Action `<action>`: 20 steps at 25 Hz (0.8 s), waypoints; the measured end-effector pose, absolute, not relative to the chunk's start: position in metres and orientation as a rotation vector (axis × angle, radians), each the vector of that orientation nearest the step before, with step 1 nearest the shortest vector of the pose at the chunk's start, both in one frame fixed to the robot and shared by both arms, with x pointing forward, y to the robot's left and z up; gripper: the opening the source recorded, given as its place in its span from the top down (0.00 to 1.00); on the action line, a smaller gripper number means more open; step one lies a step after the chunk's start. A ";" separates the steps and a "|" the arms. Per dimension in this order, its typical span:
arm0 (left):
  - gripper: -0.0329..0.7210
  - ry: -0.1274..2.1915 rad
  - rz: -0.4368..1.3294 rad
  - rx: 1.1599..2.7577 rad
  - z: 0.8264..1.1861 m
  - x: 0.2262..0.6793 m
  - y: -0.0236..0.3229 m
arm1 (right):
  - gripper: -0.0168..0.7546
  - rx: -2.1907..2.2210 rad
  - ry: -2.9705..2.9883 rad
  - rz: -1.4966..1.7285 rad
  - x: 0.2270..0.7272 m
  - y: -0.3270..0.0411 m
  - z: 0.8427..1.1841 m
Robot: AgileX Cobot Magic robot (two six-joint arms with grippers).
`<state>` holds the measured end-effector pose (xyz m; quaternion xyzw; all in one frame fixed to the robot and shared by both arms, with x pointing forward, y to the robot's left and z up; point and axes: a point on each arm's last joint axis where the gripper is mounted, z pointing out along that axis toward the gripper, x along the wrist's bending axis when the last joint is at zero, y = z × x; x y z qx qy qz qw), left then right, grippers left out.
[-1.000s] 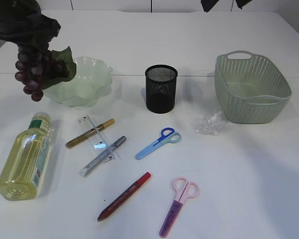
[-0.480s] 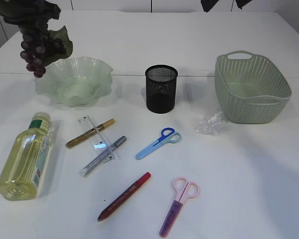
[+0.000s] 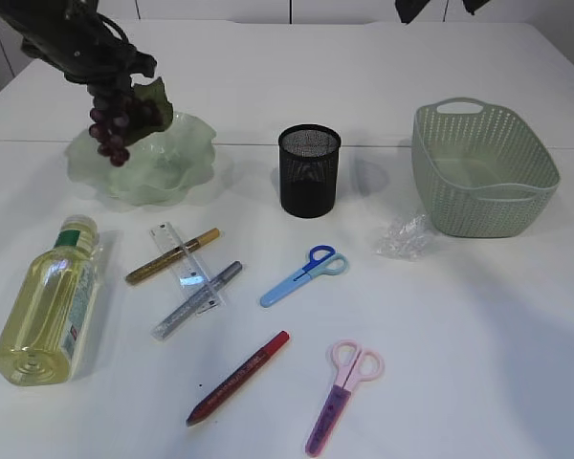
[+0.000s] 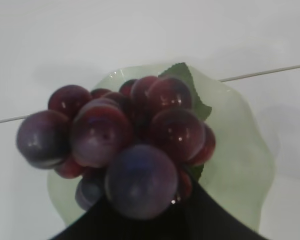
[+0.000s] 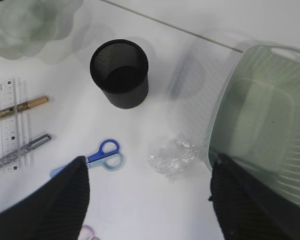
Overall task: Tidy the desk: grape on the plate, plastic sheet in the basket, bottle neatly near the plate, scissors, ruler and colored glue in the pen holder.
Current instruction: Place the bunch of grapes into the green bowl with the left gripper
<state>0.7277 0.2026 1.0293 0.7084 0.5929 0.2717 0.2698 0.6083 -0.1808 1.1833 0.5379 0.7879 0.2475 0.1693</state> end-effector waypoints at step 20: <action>0.59 1.619 0.682 1.853 0.991 0.747 0.202 | 0.22 1.522 2.226 0.675 0.609 -0.183 1.183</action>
